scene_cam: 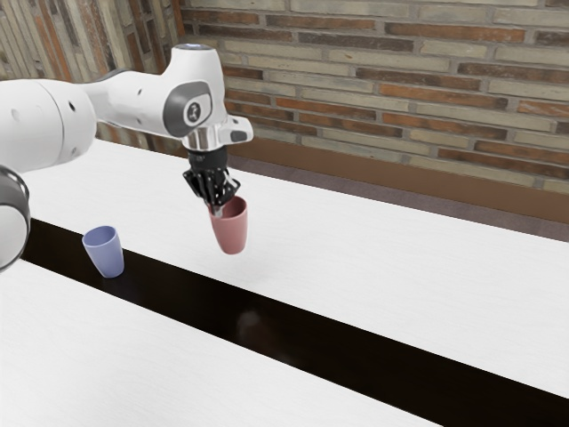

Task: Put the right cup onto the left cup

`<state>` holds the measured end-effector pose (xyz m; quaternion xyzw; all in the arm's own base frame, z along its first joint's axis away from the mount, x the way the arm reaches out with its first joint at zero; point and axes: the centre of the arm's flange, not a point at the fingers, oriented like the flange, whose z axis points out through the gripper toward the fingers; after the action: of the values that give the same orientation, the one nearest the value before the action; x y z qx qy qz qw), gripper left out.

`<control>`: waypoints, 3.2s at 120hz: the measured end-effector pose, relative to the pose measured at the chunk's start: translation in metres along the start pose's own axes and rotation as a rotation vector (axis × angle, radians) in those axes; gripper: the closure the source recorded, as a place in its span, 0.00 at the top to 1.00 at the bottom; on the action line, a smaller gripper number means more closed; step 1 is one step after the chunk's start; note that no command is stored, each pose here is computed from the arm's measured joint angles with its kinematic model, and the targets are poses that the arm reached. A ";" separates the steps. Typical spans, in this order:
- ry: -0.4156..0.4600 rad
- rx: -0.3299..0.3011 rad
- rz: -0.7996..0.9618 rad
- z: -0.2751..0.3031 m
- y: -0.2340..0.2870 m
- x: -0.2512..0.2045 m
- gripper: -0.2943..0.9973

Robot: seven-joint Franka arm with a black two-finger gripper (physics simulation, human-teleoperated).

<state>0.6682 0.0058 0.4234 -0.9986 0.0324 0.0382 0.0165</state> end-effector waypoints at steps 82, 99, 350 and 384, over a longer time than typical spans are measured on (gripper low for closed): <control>-0.052 0.048 -0.266 -0.046 -0.189 -0.090 0.16; -0.069 0.048 -0.287 -0.044 -0.212 -0.103 0.16; -0.137 0.027 -0.209 0.029 -0.300 -0.071 0.16; -0.145 0.018 -0.207 0.039 -0.297 -0.069 0.40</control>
<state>0.6166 0.3074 0.3987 -0.9910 -0.0719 0.1080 0.0316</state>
